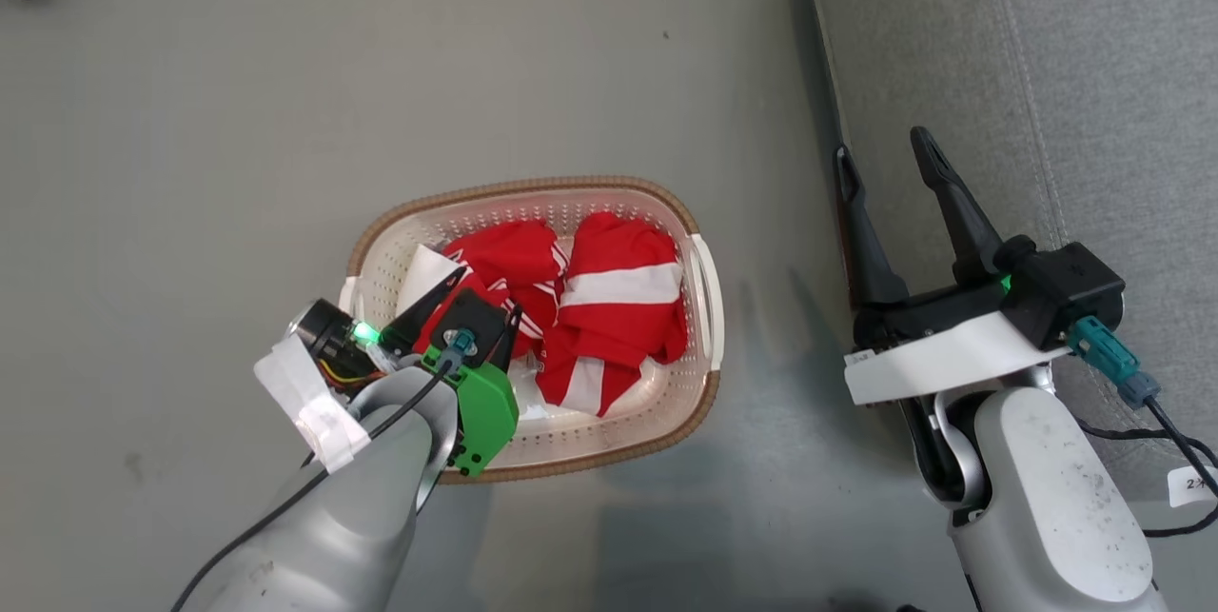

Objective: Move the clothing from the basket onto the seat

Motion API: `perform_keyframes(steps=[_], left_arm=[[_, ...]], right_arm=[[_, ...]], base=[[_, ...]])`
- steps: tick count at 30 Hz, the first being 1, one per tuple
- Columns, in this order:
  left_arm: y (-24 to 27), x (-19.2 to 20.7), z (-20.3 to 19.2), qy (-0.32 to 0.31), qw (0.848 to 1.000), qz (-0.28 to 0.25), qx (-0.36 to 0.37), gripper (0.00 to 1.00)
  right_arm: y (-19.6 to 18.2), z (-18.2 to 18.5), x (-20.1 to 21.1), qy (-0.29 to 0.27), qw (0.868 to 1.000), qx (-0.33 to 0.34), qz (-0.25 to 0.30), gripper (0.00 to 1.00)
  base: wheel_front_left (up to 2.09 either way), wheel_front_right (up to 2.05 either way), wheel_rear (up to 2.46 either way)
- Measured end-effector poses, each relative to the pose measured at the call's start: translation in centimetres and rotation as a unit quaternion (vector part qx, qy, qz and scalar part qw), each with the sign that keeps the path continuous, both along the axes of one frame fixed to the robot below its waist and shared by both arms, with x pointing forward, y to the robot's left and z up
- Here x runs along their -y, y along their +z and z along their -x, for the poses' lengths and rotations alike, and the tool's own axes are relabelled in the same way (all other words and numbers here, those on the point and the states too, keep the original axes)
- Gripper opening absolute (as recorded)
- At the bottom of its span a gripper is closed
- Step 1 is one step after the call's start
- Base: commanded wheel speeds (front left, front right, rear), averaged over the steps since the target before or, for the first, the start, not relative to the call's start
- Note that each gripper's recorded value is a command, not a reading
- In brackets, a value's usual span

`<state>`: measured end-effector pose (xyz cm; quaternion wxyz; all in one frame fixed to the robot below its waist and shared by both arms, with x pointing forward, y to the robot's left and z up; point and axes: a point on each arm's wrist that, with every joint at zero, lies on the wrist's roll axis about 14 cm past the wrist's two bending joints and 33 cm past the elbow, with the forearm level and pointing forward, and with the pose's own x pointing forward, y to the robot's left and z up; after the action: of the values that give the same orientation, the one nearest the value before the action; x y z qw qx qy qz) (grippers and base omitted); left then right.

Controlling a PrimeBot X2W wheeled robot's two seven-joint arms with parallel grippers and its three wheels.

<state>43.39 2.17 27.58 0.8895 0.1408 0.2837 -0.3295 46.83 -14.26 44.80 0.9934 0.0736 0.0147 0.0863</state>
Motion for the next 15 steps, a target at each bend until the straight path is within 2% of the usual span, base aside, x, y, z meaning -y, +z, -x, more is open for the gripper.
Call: perform_keyframes(steps=[15], left_arm=[[-11.0, -0.3, -0.2, -0.072, 0.988, -0.093, -0.104, 1.0]], right_arm=[[-7.8, -1.8, 1.5, -0.019, 0.997, -0.076, -0.012, 1.0]], base=[[0.0, 0.0, 0.0]])
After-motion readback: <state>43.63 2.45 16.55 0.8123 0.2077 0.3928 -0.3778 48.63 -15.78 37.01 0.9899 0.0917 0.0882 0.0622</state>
